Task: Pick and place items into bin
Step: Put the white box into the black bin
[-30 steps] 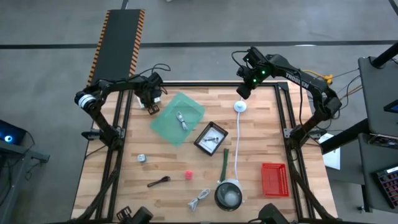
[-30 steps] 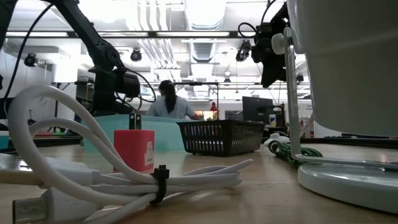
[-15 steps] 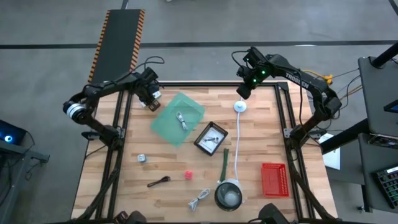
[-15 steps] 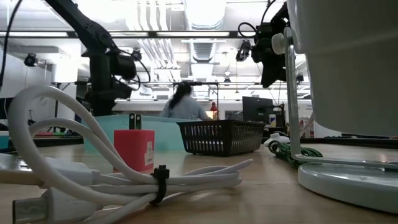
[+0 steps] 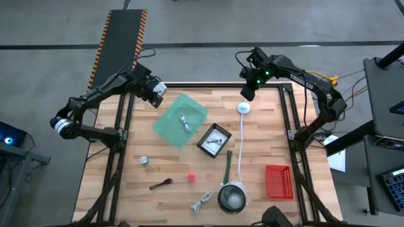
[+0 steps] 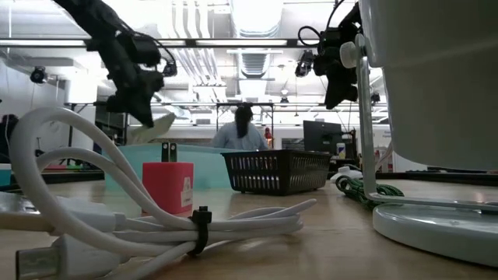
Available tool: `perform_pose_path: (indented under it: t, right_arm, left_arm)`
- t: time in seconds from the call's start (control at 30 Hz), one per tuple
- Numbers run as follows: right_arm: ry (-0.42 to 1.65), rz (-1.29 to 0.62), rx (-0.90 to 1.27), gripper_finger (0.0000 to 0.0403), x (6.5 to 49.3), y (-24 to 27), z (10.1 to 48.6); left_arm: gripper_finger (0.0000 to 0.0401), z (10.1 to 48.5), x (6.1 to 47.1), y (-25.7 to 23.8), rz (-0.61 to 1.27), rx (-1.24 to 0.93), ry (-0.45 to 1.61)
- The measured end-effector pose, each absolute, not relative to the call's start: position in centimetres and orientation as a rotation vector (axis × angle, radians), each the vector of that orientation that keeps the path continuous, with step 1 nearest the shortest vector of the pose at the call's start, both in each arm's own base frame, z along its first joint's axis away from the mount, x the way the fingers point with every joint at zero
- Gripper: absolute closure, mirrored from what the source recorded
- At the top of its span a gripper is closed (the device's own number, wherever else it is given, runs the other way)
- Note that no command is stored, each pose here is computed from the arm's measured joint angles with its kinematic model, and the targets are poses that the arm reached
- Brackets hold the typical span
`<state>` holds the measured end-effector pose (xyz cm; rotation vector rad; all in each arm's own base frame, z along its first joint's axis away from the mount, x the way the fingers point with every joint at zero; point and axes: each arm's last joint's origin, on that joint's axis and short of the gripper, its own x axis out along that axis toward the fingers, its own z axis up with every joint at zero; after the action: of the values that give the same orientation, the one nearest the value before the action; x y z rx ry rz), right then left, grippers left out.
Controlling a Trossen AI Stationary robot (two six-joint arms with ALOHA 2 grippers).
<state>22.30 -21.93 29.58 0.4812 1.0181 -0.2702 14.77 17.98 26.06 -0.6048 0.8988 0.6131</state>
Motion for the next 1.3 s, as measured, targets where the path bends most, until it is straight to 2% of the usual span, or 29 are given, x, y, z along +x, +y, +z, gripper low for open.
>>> perform_pose_path:
  t: [0.17,0.3,0.47,0.67,0.9,1.3]
  right_arm:
    - [0.952,-0.267,0.447,0.0283,22.8,-22.3,29.9]
    - [0.783,-0.217,0.539,0.0254,23.7,-22.8,30.6]
    - [0.559,-0.126,0.651,0.0215,25.3,-23.1,32.1]
    - [0.423,-0.131,0.732,0.0189,26.8,-23.0,33.4]
    - [0.421,-0.117,0.772,0.0187,27.4,-22.4,33.5]
    - [0.456,-0.116,0.862,0.0188,28.4,-22.7,32.0]
  left_arm:
    - [0.0401,27.8,14.7,17.1,0.609,-0.565,0.809]
    - [0.0401,28.9,15.4,16.7,0.625,-0.56,0.694]
    - [0.0401,29.9,17.5,15.9,0.596,-0.495,0.581]
    - [0.0401,29.8,20.6,15.0,0.632,-0.4,0.529]
    - [0.0401,28.9,24.7,14.1,0.636,-0.305,0.605]
    - [0.0401,31.3,33.1,13.4,0.537,-0.047,0.695]
